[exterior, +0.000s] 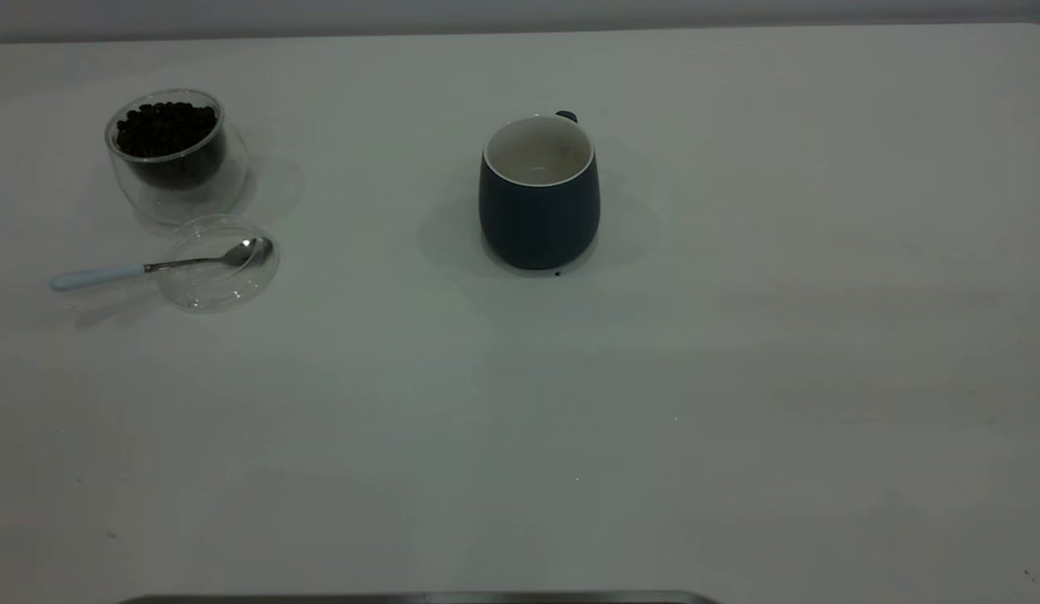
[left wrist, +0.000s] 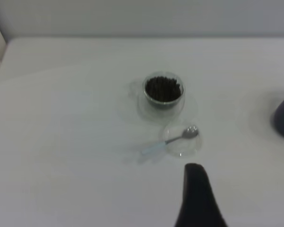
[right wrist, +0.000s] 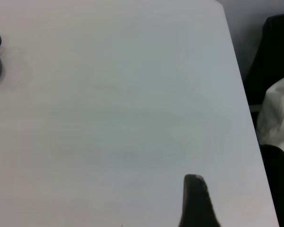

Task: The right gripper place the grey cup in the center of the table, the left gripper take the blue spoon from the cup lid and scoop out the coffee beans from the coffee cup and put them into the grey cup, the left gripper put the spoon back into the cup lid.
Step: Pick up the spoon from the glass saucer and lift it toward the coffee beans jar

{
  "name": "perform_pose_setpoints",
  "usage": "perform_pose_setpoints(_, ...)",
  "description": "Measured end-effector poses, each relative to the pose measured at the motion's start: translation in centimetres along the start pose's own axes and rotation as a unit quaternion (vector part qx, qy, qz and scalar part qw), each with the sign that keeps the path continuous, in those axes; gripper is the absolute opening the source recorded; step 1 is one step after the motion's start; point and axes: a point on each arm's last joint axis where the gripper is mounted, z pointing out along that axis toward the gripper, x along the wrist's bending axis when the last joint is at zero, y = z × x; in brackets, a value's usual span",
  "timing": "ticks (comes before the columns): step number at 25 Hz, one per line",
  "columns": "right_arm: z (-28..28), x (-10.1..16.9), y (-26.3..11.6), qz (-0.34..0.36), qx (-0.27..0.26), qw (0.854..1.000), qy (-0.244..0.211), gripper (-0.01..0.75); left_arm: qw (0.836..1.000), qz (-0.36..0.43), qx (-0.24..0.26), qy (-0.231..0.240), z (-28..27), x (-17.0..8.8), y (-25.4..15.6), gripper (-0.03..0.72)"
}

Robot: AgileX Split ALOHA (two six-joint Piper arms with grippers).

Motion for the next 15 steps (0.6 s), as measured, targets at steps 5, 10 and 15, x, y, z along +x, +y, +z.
perform_pose_setpoints(5, 0.0, 0.0, 0.0, 0.0, 0.0, 1.0, 0.0, 0.459, 0.997, 0.002, 0.08, 0.002, 5.9, -0.5, 5.0, 0.531)
perform_pose_setpoints(10, 0.0, 0.0, 0.0, 0.0, 0.0, 1.0, 0.0, 0.459, 0.988, -0.011, 0.153, -0.016, 12.2, -1.3, 9.8, 0.53)
perform_pose_setpoints(15, 0.0, 0.0, 0.0, 0.0, 0.0, 1.0, 0.0, 0.459, 0.973, -0.025, 0.216, -0.077, 18.6, -2.8, 13.5, 0.528)
